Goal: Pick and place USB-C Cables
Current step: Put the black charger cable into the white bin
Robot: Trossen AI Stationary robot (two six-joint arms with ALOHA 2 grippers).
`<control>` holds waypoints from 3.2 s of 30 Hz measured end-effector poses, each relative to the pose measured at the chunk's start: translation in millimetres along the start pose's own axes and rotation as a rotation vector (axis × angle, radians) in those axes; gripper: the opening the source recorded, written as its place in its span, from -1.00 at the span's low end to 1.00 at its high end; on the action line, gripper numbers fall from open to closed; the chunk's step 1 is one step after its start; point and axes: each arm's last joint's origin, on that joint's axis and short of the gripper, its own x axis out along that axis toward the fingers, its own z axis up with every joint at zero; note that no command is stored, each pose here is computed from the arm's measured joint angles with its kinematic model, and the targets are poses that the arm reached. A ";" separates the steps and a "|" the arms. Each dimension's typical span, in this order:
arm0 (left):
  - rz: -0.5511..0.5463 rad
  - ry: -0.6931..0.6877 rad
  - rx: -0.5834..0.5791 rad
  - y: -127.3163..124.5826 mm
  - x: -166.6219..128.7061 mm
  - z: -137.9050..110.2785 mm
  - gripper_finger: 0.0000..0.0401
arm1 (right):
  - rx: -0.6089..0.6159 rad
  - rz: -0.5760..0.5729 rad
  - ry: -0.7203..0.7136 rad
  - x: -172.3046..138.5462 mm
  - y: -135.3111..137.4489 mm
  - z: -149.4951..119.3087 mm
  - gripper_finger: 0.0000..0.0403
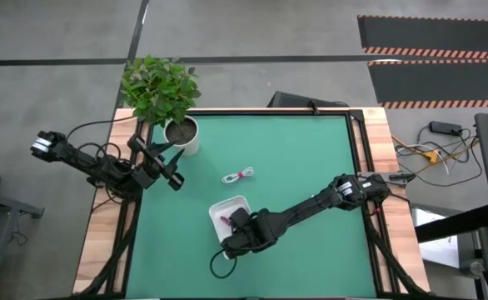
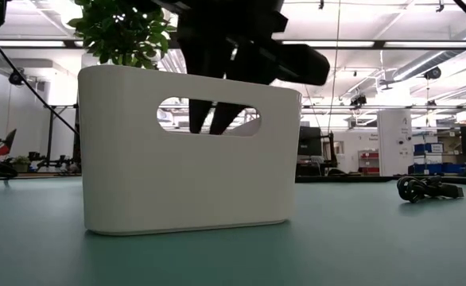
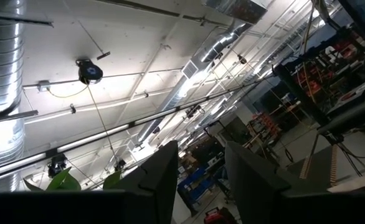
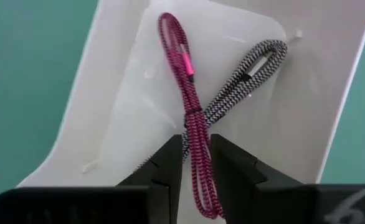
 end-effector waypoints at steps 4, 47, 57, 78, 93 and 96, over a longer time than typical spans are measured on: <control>0.001 0.000 -0.001 0.2 -0.1 0.0 -0.41 | -0.081 0.022 -0.004 -14.9 2.2 5.0 -0.65; -0.191 0.234 -0.546 -72.0 1.5 -25.8 -0.41 | -0.715 0.034 -0.185 -97.6 -109.1 -36.9 -0.66; -0.191 0.286 -0.607 -87.9 5.1 -29.7 -0.41 | -0.747 0.085 0.172 -79.5 -209.2 -68.3 -0.66; -0.136 0.265 -0.653 -82.1 7.7 -26.2 -0.41 | -0.969 0.042 0.144 -45.1 -229.2 -55.2 -0.08; -0.124 0.270 -0.646 -81.3 8.3 -26.3 -0.41 | -1.039 -0.025 0.279 3.4 -220.5 -65.3 -0.30; -0.123 0.270 -0.651 -81.3 8.2 -26.4 -0.41 | -1.039 -0.021 0.287 6.5 -219.7 -65.9 -0.43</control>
